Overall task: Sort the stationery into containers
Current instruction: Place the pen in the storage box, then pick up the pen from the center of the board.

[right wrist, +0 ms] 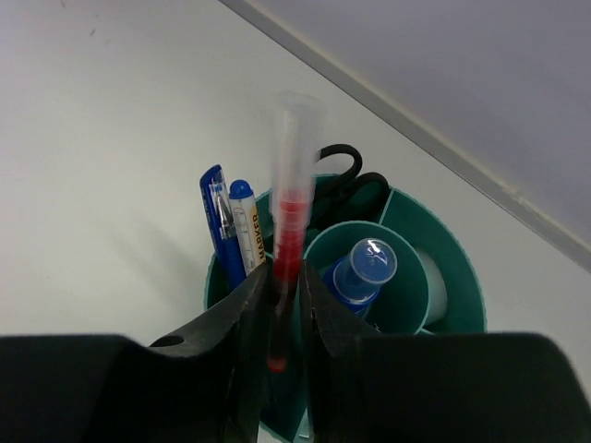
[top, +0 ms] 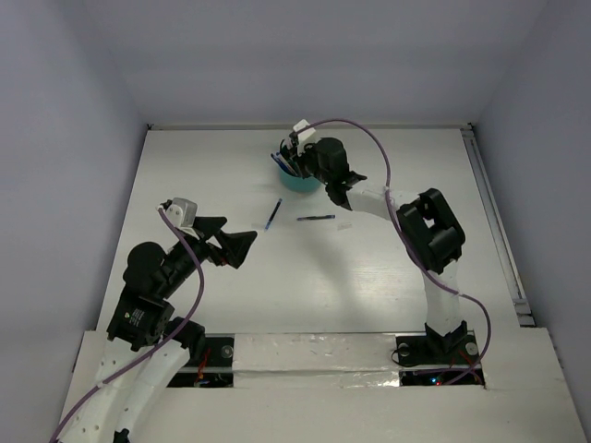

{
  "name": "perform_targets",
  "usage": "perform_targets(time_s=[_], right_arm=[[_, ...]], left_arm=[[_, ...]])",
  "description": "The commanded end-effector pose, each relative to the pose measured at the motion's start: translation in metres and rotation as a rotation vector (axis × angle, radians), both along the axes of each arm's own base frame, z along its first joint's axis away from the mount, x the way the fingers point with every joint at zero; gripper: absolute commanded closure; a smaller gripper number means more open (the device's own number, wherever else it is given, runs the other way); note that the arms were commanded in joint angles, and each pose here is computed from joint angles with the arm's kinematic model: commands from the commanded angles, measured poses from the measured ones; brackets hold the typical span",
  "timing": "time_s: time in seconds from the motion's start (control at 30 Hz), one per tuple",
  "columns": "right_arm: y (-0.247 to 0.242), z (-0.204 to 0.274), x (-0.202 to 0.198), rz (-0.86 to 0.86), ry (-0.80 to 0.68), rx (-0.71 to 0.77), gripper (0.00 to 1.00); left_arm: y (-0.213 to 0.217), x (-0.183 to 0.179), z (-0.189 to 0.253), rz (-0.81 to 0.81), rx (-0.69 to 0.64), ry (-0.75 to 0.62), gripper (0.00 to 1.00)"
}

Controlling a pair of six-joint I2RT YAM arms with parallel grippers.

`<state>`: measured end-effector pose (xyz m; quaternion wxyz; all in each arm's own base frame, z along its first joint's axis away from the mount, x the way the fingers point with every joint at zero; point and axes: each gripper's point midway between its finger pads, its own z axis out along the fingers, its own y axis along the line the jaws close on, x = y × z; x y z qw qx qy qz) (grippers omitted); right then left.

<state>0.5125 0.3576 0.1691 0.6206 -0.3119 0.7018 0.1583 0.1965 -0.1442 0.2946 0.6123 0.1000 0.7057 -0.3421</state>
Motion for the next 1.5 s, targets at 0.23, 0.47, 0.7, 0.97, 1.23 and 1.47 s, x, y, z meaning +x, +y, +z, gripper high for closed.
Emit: perform_targets(time_s=[0.23,0.47,0.7,0.97,1.23,1.47], right_arm=[[-0.004,0.052,-0.012,-0.007,-0.060,0.082,0.43],[-0.027,0.086,-0.046,-0.026,-0.057,0.166,0.49],[-0.061,0.046,-0.099,-0.092,0.217,0.129,0.96],[-0.078,-0.013,-0.161,0.065,0.394,-0.083,0.73],[-0.072,-0.054,-0.155,0.171,0.445,-0.273,0.33],[-0.072,-0.094,-0.129,0.175,0.501,-0.455,0.29]], left_arm=[[-0.001,0.002,0.006,-0.006,-0.004,-0.038,0.01],[0.001,0.001,0.008,0.003,-0.008,-0.045,0.01],[0.002,0.002,0.007,0.011,-0.008,-0.042,0.01],[0.002,0.002,0.007,0.011,-0.009,-0.040,0.01],[0.003,0.003,0.006,0.014,-0.010,-0.038,0.01],[0.003,0.003,0.006,0.015,-0.009,-0.036,0.01]])
